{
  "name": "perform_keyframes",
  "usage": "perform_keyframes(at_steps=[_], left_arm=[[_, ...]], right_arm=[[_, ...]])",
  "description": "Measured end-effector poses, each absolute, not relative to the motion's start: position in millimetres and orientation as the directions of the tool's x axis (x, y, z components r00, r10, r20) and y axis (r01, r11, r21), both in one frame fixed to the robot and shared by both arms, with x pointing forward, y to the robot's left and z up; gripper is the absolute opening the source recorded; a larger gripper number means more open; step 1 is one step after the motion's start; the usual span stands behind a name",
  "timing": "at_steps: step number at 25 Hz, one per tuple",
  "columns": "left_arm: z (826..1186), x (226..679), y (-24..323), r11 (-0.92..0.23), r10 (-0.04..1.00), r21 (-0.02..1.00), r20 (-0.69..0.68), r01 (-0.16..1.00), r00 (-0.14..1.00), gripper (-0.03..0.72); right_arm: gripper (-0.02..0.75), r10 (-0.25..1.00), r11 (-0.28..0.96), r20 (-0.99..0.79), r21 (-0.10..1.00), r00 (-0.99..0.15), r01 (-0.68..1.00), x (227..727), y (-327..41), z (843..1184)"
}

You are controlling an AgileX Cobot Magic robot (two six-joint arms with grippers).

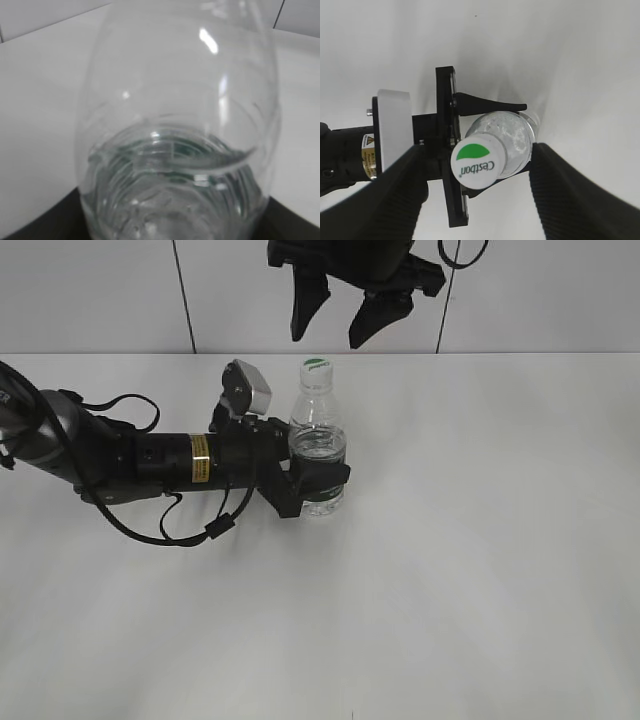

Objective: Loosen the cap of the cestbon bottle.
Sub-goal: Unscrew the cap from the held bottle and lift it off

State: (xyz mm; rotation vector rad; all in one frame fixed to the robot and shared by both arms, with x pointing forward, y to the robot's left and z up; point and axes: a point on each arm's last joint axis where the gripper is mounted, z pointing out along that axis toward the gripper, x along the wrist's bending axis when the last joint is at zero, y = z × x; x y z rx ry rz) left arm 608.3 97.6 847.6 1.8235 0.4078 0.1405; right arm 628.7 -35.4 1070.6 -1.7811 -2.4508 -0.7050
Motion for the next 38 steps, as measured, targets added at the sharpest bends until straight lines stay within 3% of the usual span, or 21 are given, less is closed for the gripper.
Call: perform_keyframes(at_steps=[5, 29, 38], left_arm=[[848, 608, 98, -0.236, 0.347, 0.950, -0.113, 0.204, 0.931, 0.414], [847, 609, 98, -0.236, 0.352, 0.950, -0.114, 0.206, 0.929, 0.414], [847, 609, 98, -0.236, 0.352, 0.950, -0.114, 0.206, 0.929, 0.414]], right_arm=[[0.492, 0.898, 0.246, 0.286, 0.303, -0.334, 0.921, 633, -32, 1053], [0.489, 0.903, 0.276, 0.256, 0.269, -0.345, 0.923, 630, -24, 1036], [0.313, 0.902, 0.277, 0.259, 0.269, -0.347, 0.922, 630, -23, 1036]])
